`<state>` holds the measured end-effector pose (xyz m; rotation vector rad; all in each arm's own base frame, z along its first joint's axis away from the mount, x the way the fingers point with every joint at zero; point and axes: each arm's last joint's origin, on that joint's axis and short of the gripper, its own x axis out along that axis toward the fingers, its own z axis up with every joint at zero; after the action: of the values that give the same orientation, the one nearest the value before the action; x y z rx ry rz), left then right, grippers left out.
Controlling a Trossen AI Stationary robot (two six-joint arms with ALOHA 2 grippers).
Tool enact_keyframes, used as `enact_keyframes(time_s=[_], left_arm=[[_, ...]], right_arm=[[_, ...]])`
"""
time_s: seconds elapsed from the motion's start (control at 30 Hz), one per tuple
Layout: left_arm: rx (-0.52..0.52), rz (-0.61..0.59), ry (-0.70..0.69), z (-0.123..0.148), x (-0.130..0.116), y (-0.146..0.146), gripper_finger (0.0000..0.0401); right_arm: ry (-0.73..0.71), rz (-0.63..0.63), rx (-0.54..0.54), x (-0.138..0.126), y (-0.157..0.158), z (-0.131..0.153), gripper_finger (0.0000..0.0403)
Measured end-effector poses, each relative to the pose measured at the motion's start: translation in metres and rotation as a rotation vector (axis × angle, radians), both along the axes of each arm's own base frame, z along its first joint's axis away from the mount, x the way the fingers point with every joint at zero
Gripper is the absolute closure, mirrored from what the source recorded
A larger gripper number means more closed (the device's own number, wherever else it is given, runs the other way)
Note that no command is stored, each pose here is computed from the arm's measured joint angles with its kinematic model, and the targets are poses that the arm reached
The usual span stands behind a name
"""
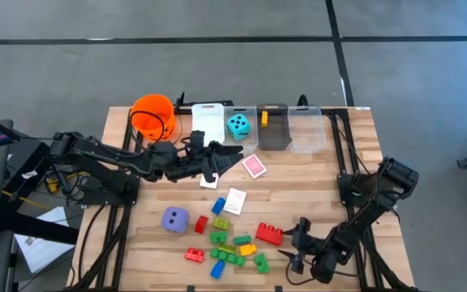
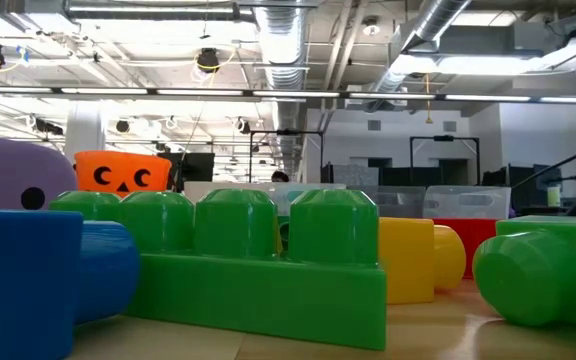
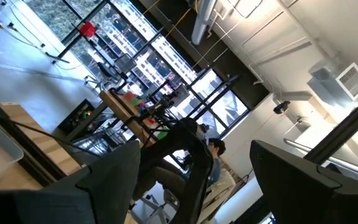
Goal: Pick & Place Toys
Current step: Put the large red game piece into the right transparent bin
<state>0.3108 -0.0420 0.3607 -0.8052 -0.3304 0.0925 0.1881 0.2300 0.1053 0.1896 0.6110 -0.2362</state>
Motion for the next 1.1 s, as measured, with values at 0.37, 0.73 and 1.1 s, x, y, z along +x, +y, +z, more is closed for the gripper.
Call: enact_keyframes(time_s=[0.37,0.73,1.1], left_arm=[[0.001,-0.036,0.002,0.0,-0.002,-0.011,0.0103],[0.001,-0.038,0.004,0.0,-0.002,-0.012,0.0103],[0.001,-0.038,0.005,-0.001,-0.002,-0.012,0.0103]], right_arm=[[0.061,0.002,0.076,0.011,-0.006,-0.001,0.0052],[0.067,-0.016,0.068,0.015,-0.01,-0.001,0.0013],[0.11,-0.025,-0.002,0.02,-0.021,-0.003,0.0004]])
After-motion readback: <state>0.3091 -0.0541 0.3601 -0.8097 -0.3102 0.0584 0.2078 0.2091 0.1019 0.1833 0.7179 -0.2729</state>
